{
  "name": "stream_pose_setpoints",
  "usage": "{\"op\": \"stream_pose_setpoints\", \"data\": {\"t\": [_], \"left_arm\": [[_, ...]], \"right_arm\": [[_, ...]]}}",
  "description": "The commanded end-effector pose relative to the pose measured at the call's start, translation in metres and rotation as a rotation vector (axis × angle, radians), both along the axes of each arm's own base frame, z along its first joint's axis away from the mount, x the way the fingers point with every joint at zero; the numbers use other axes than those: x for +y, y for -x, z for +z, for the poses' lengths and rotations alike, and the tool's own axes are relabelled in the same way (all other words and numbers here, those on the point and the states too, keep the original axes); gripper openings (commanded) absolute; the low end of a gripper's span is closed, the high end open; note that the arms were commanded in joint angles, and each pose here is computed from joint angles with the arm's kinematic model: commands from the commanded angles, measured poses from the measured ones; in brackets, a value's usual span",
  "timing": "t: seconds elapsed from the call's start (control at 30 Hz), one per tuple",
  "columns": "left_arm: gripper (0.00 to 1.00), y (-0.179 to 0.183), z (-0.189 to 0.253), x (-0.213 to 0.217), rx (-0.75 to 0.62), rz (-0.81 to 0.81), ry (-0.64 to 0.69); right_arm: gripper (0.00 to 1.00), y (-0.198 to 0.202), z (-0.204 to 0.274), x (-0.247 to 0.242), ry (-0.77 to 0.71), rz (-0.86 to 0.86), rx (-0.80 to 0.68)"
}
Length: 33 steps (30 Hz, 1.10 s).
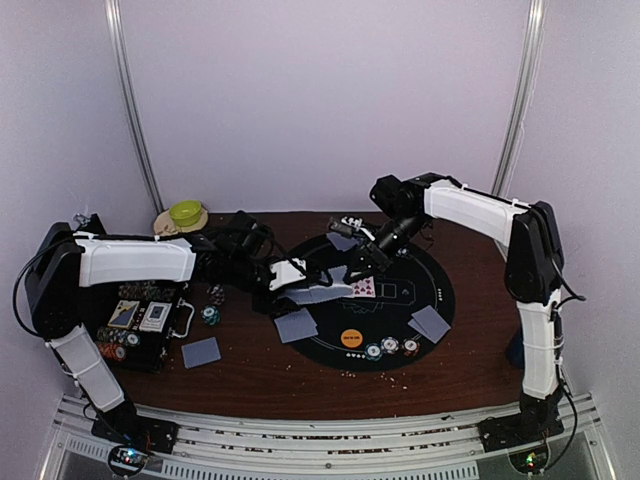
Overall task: Distribute texas hold em gaming equipment
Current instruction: Pick up the poker card from the face-down deck piles, then place the poker card in the community card area.
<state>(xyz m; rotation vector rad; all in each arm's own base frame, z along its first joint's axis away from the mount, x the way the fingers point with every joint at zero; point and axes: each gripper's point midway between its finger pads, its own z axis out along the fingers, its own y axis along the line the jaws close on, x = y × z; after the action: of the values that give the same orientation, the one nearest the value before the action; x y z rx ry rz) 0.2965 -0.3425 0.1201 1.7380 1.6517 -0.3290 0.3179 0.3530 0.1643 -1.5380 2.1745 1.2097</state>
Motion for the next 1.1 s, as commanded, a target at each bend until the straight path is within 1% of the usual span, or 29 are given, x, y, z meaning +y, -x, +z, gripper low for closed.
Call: {"op": "stream_pose_setpoints", "data": {"t": [0.0, 0.13, 0.27, 0.43, 0.63, 0.8, 0.93, 1.07], "left_arm": [[0.56, -0.007, 0.012, -0.007, -0.022, -0.002, 0.034], [0.56, -0.007, 0.012, -0.006, -0.024, -0.001, 0.034], [0.56, -0.007, 0.012, -0.007, -0.023, -0.002, 0.034], [0.56, -0.006, 0.01, -0.007, -0.022, -0.003, 0.031], [0.56, -0.006, 0.01, -0.007, -0.02, -0.005, 0.032], [0.56, -0.005, 0.011, -0.007, -0.019, -0.007, 0.031], [0.56, -0.006, 0.01, -0.007, -0.02, -0.005, 0.03], [0.56, -0.006, 0.01, -0.007, -0.019, -0.005, 0.028]], "right_arm": [[0.0, 0.002, 0.017, -0.023, -0.019, -0.02, -0.003], [0.0, -0.001, 0.021, -0.037, -0.011, -0.037, -0.021], [0.0, -0.002, 0.017, -0.054, 0.046, -0.038, -0.036], [0.0, -0.013, -0.002, -0.085, 0.213, -0.069, -0.097], [0.0, -0.027, -0.034, -0.128, 0.425, -0.075, -0.125], [0.0, -0.037, -0.055, -0.153, 0.559, -0.077, -0.139], [0.0, -0.046, -0.064, -0.164, 0.643, -0.074, -0.168], [0.0, -0.051, -0.077, -0.171, 0.712, -0.026, -0.201]]}}
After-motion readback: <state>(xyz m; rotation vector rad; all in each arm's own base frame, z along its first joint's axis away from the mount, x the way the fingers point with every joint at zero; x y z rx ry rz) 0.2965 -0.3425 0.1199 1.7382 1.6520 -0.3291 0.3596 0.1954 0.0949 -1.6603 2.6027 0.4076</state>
